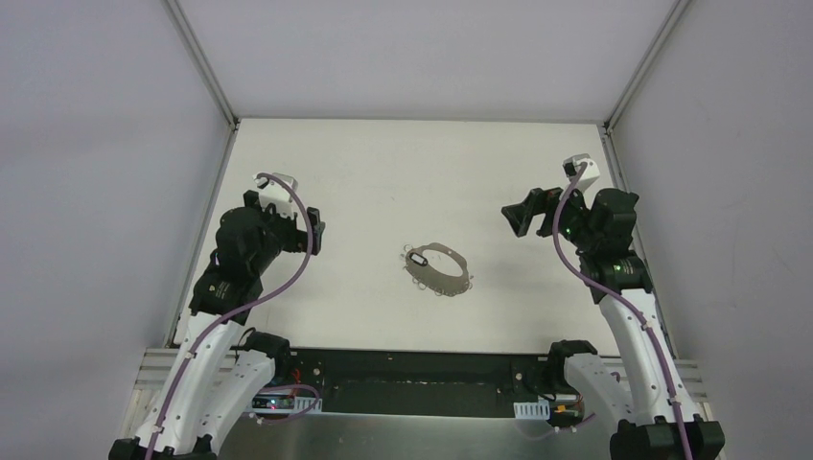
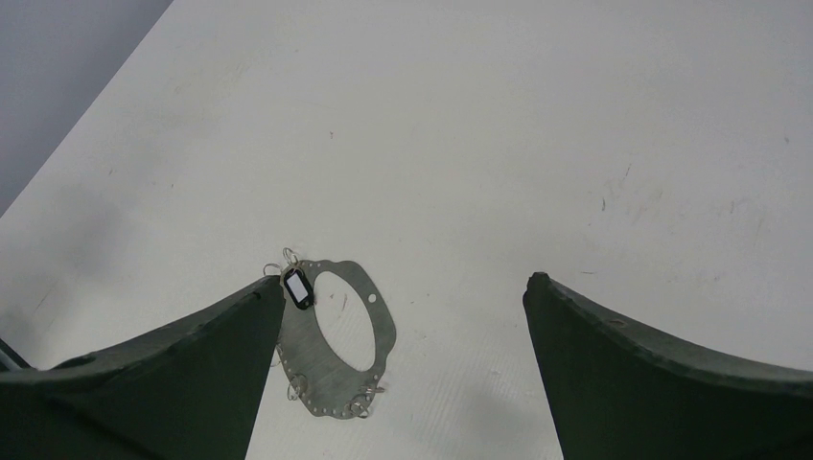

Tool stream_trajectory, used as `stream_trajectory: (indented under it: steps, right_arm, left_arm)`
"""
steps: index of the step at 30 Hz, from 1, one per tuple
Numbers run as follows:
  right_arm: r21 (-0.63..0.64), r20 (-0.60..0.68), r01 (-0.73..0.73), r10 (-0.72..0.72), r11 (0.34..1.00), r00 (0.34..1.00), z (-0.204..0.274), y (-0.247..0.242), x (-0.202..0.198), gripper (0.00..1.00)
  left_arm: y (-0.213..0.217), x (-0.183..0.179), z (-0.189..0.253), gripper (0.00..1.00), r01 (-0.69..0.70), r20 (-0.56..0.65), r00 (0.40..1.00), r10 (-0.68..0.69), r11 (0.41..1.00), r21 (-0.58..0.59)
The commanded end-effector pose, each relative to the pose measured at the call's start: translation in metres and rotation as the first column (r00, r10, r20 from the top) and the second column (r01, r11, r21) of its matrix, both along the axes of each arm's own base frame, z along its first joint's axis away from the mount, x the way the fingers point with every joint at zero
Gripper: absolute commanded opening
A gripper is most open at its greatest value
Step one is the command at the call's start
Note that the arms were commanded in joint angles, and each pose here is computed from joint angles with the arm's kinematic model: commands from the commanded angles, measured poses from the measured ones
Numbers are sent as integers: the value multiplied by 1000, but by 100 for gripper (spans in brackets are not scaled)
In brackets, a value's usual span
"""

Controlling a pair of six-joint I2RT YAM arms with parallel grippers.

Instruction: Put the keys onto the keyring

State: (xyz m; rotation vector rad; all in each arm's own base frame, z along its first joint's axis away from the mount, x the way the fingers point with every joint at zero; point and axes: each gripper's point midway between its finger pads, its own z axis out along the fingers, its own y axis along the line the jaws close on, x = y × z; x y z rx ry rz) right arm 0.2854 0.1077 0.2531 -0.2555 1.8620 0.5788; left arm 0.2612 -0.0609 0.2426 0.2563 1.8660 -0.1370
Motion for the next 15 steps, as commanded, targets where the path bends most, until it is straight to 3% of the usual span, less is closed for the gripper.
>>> stream_trajectory:
  steps: [1, 15]
  right_arm:
    - [8, 39, 21, -21, 1000, 999, 10, -4, 2, 100]
    - [10, 36, 33, -34, 999, 999, 8, -7, 3, 100]
  left_arm:
    - [-9, -1, 3, 99, 44, 6, 999, -44, 998, -48]
    - [-8, -1, -3, 99, 42, -7, 999, -42, 997, -59]
